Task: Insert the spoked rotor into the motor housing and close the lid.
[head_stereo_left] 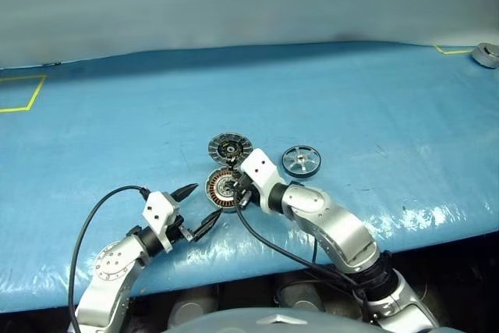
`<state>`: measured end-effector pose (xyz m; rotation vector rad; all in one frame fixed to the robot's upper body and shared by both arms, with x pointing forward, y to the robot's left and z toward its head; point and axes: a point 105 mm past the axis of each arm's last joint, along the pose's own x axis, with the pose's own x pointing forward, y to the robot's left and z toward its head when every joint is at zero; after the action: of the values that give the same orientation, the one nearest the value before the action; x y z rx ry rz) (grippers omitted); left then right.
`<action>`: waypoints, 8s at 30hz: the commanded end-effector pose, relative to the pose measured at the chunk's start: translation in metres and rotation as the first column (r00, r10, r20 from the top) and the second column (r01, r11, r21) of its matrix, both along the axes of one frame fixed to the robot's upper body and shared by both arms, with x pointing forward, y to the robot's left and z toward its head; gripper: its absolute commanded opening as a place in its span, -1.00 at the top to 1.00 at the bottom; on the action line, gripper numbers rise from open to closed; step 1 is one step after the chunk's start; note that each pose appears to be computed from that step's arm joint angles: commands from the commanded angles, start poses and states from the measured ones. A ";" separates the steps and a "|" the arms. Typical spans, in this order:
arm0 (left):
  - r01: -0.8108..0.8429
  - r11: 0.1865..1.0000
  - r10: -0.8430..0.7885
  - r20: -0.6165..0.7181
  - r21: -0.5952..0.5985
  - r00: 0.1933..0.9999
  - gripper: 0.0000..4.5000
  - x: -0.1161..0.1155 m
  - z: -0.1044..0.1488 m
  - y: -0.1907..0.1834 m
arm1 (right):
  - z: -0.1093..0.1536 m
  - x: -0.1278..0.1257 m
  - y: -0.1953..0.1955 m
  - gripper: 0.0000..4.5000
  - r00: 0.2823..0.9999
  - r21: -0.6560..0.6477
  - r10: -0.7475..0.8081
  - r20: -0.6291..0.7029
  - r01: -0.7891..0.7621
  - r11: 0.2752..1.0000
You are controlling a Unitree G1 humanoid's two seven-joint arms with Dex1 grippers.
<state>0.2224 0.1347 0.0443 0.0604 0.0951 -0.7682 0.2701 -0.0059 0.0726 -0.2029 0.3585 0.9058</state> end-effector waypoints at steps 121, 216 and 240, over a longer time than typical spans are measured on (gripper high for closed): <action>0.014 1.000 -0.014 -0.006 -0.013 1.000 -1.00 -0.004 -0.004 -0.006 | 0.020 0.000 0.004 0.98 0.979 -0.010 -0.132 -0.153 0.132 0.991; 0.000 1.000 0.000 -0.006 0.008 1.000 -1.00 -0.001 -0.003 -0.002 | 0.043 0.042 -0.152 -0.13 0.918 -0.276 -0.392 0.067 0.394 0.877; -0.018 1.000 0.018 -0.010 0.002 1.000 -1.00 -0.003 -0.005 -0.002 | -0.010 0.024 -0.147 0.14 0.904 -0.329 -0.396 -0.159 0.330 0.885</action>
<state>0.2188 0.1344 0.0288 0.0509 0.1502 -0.7469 0.2987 -0.1545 0.0680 -0.3112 0.6935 0.4859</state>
